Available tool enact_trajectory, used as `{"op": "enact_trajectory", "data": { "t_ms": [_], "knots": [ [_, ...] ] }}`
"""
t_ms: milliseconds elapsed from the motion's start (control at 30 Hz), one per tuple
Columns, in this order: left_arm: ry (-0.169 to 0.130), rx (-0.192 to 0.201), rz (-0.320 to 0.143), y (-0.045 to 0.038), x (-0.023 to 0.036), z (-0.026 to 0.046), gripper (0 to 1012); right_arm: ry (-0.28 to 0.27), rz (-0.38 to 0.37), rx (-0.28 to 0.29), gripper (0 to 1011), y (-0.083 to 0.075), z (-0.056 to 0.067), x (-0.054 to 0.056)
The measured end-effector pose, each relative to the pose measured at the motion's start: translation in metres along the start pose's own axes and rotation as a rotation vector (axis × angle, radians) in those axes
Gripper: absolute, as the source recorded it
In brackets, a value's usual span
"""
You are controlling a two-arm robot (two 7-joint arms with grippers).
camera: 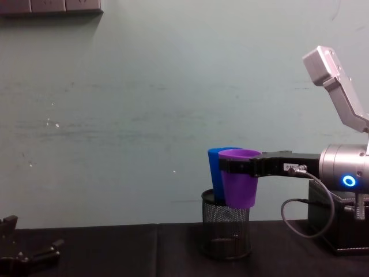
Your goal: Pick up one cup with a gripper and tap it against the other cup.
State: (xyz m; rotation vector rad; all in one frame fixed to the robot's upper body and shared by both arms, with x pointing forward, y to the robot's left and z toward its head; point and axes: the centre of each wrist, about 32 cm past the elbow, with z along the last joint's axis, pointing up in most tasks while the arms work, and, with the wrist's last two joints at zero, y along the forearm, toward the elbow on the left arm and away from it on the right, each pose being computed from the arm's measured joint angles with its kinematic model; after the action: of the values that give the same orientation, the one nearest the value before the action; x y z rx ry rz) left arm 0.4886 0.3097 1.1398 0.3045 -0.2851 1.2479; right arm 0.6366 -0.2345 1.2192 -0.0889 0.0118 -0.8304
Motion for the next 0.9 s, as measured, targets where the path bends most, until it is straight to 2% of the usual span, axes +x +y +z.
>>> {"op": "enact_trajectory", "data": {
  "t_ms": [500, 900],
  "knots": [
    [0.0, 0.0, 0.0, 0.0, 0.0, 0.0, 1000, 0.014, -0.004, -0.002, 733, 0.01, 0.004, 0.012],
    [0.0, 0.0, 0.0, 0.0, 0.0, 0.0, 1000, 0.011, 0.012, -0.001, 733, 0.015, 0.008, 0.015]
  ]
}}
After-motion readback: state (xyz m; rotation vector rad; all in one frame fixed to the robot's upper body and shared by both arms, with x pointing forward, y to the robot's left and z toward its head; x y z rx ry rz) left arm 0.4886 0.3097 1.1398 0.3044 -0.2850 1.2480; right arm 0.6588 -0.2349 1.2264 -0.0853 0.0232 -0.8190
